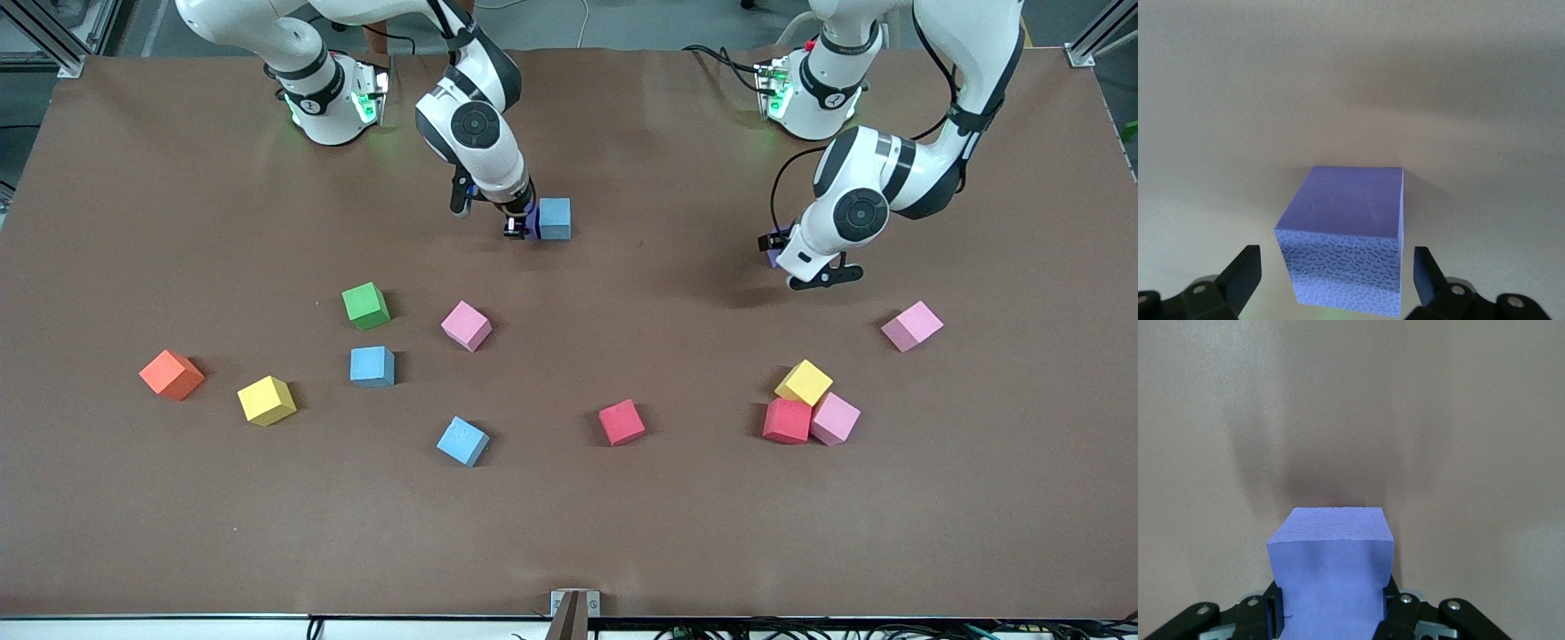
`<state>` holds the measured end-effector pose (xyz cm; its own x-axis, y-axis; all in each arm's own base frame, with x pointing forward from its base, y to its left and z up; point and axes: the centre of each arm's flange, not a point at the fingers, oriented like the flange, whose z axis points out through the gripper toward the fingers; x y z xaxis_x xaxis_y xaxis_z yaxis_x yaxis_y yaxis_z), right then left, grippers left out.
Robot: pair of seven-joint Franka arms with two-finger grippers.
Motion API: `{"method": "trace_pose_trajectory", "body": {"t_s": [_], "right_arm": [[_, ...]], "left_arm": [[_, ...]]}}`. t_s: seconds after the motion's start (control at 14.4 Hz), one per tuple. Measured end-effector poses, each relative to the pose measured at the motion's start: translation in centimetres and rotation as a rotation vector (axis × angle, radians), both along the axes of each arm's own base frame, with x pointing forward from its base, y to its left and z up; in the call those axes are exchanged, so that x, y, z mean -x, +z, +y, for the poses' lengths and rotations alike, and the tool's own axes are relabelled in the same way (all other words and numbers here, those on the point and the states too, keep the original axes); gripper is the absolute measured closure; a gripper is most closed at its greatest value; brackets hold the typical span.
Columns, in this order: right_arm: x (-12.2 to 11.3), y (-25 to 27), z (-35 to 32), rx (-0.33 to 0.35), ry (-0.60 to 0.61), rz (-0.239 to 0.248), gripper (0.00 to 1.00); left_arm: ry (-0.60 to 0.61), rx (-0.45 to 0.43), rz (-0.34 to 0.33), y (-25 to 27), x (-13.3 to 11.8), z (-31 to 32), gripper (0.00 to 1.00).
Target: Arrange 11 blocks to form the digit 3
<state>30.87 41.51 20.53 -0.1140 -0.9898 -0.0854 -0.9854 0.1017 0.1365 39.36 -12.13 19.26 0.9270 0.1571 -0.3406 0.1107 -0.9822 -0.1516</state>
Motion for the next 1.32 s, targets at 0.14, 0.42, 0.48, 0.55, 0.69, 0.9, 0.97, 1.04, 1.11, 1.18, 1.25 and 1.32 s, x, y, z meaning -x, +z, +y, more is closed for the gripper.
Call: {"method": "trace_pose_trajectory", "body": {"t_s": [0.14, 0.42, 0.48, 0.55, 0.69, 0.9, 0.97, 1.04, 1.11, 1.18, 1.25, 1.32], "right_arm": [[0.0, 0.1, 0.3, -0.008, 0.002, -0.007, 0.46], [0.5, -0.1, 1.2, -0.018, 0.02, -0.015, 0.11], [0.3, -0.1, 1.2, -0.017, 0.018, -0.016, 0.02], [0.2, -0.1, 1.1, -0.016, 0.014, -0.016, 0.0], [-0.1, -0.2, 0.9, -0.014, 0.008, -0.016, 0.0], [-0.2, -0.4, 0.7, -0.001, 0.007, -0.004, 0.0], [-0.2, -0.4, 0.7, 0.004, 0.007, 0.001, 0.0], [-0.3, -0.3, 0.7, 0.011, 0.008, 0.009, 0.0], [-0.3, -0.1, 0.7, 0.019, 0.01, 0.017, 0.0], [-0.4, 0.4, 0.8, 0.027, 0.013, 0.026, 0.0], [-0.4, 1.0, 0.8, 0.038, 0.017, 0.038, 0.0], [-0.5, 1.9, 0.9, 0.051, 0.022, 0.051, 0.0]], "left_arm": [[0.013, 0.003, -0.01, -0.3, 0.2, 0.3, 0.06], [0.109, -0.013, -0.047, 0.1, -0.7, 1.0, 0.61], [0.158, -0.024, -0.066, 0.4, -1.3, 1.1, 0.74], [0.22, -0.04, -0.087, 0.9, -2.0, 1.0, 0.82], [0.382, -0.079, -0.132, 2.4, -3.9, 0.3, 0.87], [0.629, -0.116, -0.118, 5.1, -5.6, -4.0, 0.87], [0.71, -0.115, -0.106, 5.9, -5.7, -6.3, 0.87], [0.799, -0.114, -0.093, 6.5, -5.6, -8.8, 0.87], [0.885, -0.115, -0.079, 7.1, -5.5, -11.4, 0.87], [0.964, -0.119, -0.067, 7.7, -5.5, -13.9, 0.87], [1.044, -0.127, -0.056, 8.3, -5.7, -16.4, 0.87], [1.117, -0.135, -0.046, 8.8, -5.9, -18.7, 0.87]]}}
